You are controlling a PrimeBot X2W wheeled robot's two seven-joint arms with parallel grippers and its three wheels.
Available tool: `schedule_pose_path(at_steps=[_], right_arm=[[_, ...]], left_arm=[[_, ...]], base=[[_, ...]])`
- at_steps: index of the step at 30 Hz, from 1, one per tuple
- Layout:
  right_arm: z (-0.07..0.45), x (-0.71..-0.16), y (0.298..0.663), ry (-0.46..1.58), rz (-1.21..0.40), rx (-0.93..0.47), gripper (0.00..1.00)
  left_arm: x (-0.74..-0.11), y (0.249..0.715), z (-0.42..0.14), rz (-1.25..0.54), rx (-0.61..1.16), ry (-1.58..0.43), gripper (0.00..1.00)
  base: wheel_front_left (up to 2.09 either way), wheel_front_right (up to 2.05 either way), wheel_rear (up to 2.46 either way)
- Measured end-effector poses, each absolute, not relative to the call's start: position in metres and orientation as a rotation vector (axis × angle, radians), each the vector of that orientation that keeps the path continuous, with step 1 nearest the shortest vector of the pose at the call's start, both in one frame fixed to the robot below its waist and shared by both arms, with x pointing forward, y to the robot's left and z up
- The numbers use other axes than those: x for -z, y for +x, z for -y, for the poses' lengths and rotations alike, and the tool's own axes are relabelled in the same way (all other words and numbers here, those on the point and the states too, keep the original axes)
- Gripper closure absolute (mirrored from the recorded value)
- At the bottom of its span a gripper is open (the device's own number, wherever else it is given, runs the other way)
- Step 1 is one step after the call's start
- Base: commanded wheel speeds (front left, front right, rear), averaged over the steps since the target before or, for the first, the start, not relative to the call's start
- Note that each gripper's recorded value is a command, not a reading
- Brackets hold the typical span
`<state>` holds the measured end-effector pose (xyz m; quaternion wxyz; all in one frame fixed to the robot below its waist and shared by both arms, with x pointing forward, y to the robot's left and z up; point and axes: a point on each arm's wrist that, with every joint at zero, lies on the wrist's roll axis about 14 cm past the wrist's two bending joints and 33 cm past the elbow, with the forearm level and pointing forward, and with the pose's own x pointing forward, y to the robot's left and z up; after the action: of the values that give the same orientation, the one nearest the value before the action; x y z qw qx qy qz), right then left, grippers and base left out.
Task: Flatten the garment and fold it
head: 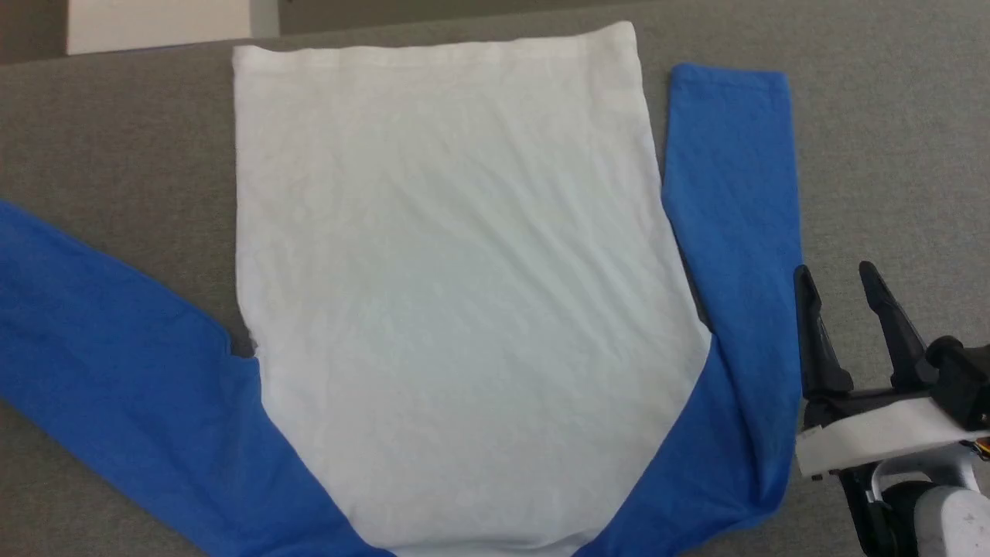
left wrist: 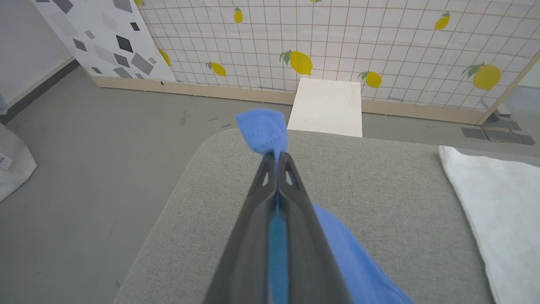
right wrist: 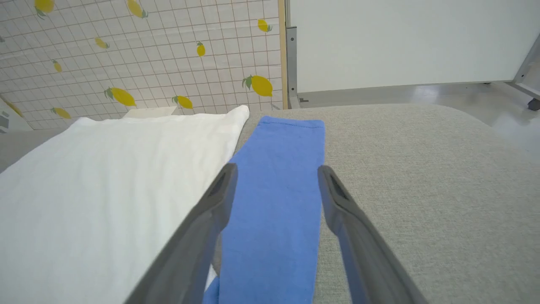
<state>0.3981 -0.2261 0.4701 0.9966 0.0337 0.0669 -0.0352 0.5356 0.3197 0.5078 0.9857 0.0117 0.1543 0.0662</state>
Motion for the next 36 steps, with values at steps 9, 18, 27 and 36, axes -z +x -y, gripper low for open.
schedule_pose_path(at_steps=[9,18,27,36], right_arm=[[0.218,-0.500,0.388,0.073,-0.066,0.041,0.00],[0.214,-0.526,0.379,0.073,0.002,0.024,0.00],[0.213,-0.533,0.374,0.075,0.014,0.021,0.00],[0.225,-0.534,0.364,0.075,0.010,0.060,0.00]], left_arm=[[-0.576,0.470,-0.319,-0.138,-0.133,0.050,1.00],[-0.625,0.414,-0.228,0.009,0.079,-0.047,1.00],[-0.616,0.387,-0.063,-0.004,0.482,-0.327,1.00],[-0.541,0.360,0.086,-0.251,0.829,-0.270,1.00]], base=[[0.00,0.00,0.00],[0.00,0.00,0.00],[0.00,0.00,0.00],[0.00,0.00,0.00]])
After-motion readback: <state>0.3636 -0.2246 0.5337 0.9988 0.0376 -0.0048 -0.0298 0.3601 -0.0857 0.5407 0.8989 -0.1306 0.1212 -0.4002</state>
